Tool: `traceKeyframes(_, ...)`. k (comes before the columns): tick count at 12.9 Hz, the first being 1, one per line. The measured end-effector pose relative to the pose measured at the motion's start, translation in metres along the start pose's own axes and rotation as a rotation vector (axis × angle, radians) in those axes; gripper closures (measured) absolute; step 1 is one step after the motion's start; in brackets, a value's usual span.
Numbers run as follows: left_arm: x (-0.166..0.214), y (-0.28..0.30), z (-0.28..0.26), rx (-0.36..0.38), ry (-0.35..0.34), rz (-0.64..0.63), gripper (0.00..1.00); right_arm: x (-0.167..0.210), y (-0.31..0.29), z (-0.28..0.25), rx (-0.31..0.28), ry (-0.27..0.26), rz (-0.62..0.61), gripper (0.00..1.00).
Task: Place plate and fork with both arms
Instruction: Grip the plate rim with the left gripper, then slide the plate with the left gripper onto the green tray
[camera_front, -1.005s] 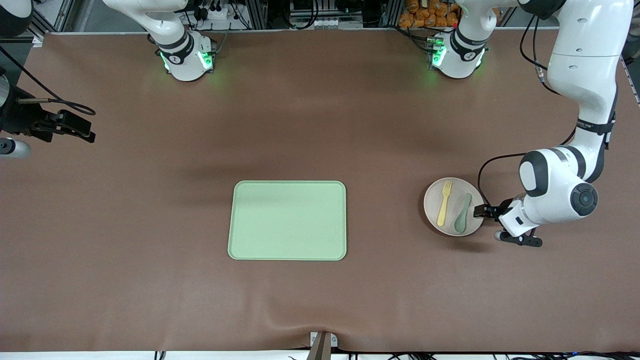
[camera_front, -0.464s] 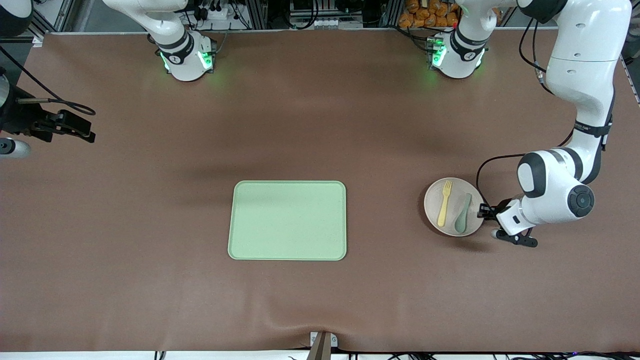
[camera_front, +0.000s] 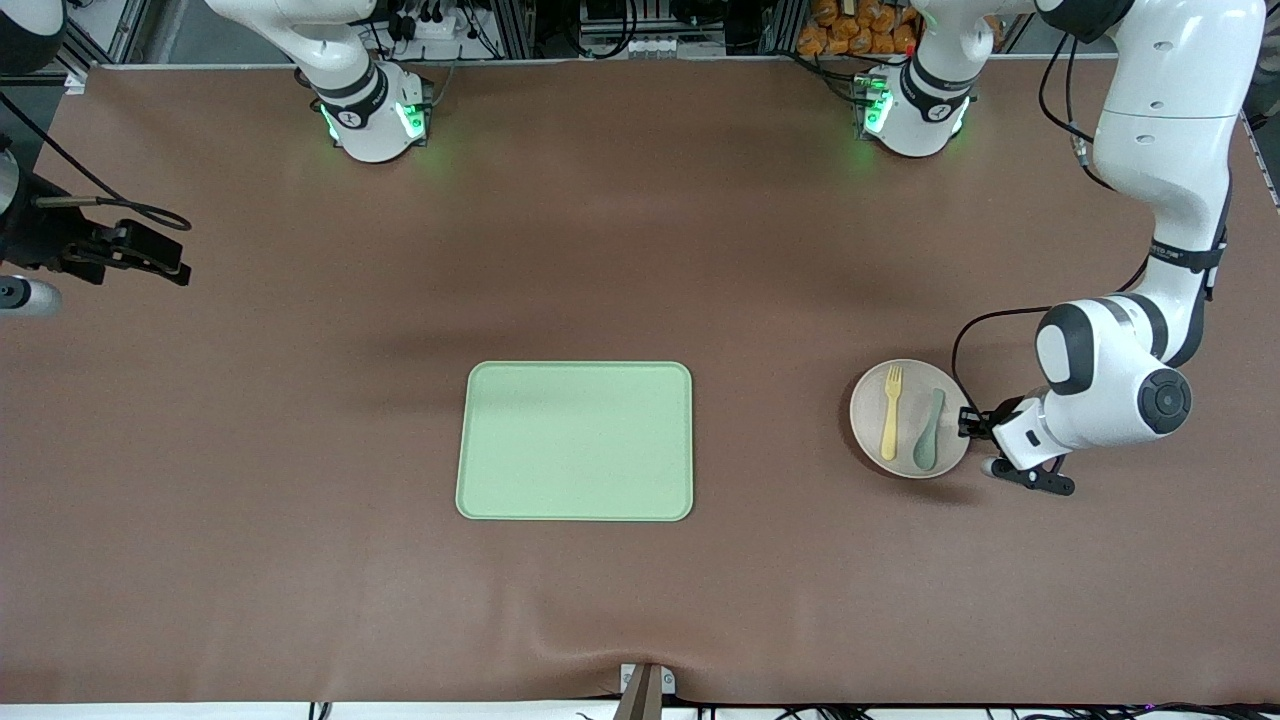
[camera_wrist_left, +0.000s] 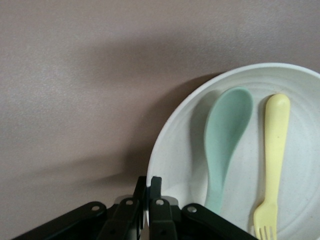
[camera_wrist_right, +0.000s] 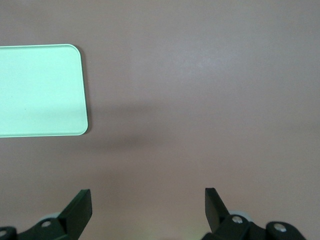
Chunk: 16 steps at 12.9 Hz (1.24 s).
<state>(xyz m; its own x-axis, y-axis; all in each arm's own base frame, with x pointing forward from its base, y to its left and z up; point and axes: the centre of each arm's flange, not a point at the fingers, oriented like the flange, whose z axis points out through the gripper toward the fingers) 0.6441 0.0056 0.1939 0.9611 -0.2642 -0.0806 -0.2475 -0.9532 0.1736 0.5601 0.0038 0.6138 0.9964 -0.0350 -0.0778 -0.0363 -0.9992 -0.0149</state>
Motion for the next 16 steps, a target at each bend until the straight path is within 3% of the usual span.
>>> traceKeyframes(3, 0.006, 0.012, -0.002, -0.013, 0.013, 0.015, 0.95, 0.000, 0.002, 0.000, 0.000, -0.001, 0.005, 0.00)
traceKeyframes(9, 0.031, 0.061, -0.016, -0.165, 0.097, -0.039, 0.96, 0.000, 0.007, 0.001, 0.003, -0.002, 0.014, 0.00)
traceKeyframes(13, 0.064, 0.151, -0.041, -0.220, 0.130, -0.143, 0.96, 0.000, 0.007, 0.001, 0.003, -0.002, 0.013, 0.00)
traceKeyframes(16, 0.076, 0.258, -0.034, -0.237, 0.096, -0.236, 0.96, 0.000, 0.006, 0.001, 0.008, -0.002, 0.012, 0.00)
